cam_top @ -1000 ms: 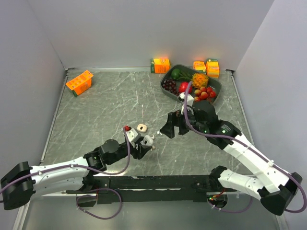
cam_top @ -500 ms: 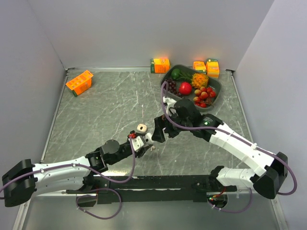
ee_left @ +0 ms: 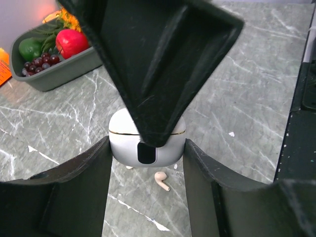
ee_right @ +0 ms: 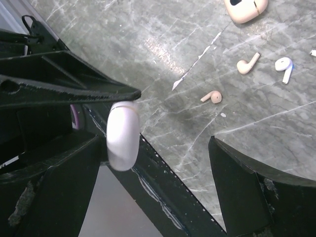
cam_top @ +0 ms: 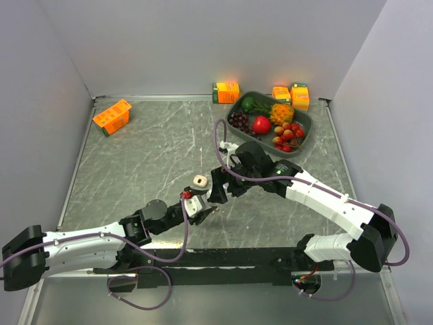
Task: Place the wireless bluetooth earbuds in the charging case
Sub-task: Open the charging case.
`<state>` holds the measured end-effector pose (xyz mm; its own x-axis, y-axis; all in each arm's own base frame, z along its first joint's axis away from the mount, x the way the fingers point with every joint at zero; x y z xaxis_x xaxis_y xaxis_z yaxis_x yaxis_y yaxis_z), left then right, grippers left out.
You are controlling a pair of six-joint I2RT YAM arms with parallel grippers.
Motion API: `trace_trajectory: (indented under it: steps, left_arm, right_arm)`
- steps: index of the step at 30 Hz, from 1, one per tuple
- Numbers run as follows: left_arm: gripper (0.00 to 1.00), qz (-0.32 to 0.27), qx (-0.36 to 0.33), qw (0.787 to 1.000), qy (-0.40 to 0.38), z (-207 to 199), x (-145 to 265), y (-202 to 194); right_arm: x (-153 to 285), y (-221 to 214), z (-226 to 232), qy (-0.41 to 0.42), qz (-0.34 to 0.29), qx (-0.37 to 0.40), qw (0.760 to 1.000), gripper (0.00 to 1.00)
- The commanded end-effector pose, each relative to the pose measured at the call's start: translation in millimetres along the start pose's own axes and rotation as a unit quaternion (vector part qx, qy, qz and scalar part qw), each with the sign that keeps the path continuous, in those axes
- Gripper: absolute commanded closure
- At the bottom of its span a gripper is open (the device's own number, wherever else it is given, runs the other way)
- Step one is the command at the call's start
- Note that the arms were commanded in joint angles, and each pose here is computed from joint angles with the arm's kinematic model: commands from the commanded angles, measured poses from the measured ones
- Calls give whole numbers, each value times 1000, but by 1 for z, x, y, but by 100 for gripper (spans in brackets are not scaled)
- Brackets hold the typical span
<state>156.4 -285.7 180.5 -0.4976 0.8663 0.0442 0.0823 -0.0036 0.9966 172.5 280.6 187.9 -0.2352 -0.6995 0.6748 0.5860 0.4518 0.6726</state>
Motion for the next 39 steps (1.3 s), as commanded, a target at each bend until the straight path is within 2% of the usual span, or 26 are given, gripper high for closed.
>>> trace_trajectory:
  steps: [1,33,37,39]
  left_arm:
    - [99,-47,-1,999,-2,-4,-1,33]
    - [99,-52,-4,998,24,-1,11,33]
    - [99,-56,1,998,31,1,14,35]
    - [99,-52,6,998,42,4,16,34]
  right_arm:
    - [8,24,5,-3,-43,7,999,5]
    - [31,24,-13,-32,-67,-6,997,4]
    - [40,26,-33,-58,-80,-34,994,4]
    - [49,31,-38,-68,-107,-38,991,4]
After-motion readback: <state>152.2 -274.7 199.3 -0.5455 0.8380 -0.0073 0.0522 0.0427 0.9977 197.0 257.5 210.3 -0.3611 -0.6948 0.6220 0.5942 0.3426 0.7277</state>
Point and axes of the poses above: each gripper's point midway between its finger pads, its own x axis back along the fingers, its own z axis along the line the jaws close on, y = z × x, the point moved 1 cm from there along x, back along the fingers, and after that the axes turned 15 degrees about x, right-handed, at the moved point
